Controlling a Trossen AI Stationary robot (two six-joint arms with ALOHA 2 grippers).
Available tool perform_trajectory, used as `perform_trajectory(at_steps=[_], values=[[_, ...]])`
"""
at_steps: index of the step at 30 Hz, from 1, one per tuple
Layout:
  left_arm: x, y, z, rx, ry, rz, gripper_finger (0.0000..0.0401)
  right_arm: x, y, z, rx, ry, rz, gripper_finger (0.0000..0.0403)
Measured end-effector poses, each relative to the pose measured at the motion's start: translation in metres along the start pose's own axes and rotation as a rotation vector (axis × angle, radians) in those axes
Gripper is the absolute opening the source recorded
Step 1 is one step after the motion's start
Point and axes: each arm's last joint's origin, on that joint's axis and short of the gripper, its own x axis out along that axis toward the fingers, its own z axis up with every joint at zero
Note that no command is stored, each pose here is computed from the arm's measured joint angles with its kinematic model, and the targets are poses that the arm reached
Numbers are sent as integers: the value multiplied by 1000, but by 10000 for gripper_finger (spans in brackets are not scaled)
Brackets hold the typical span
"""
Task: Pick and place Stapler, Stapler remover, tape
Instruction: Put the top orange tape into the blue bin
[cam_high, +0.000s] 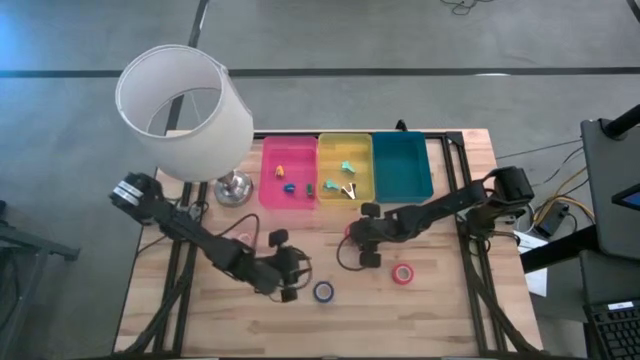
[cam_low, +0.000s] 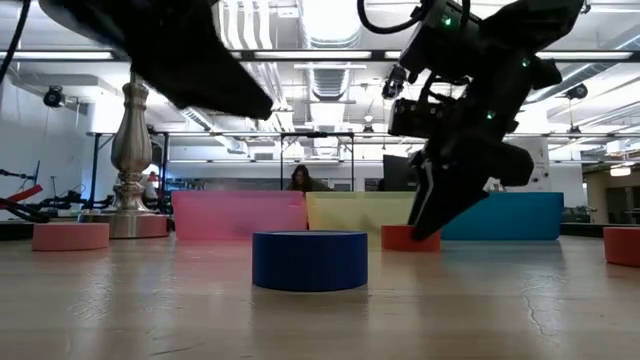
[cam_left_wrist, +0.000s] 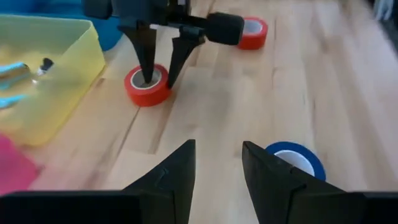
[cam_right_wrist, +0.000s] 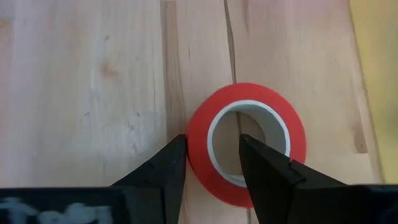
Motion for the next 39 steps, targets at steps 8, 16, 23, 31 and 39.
perform_trajectory(at_steps=[8, 16, 23, 31, 39], values=[[-7, 21, -35, -214, -183, -97, 136, 7, 1, 0, -34, 13, -3, 126], [-8, 29, -50, -272, -182, -87, 136, 4, 1, -2, -50, 30, 1, 70], [-8, 29, -50, -269, -184, -85, 136, -10, -1, -8, -38, 100, 15, 41], [-7, 29, -50, -266, -179, -80, 136, -64, -12, -1, 20, 7, -1, 52], [-7, 30, -52, -296, -174, -80, 135, -121, -36, -2, 42, -254, -338, 53]])
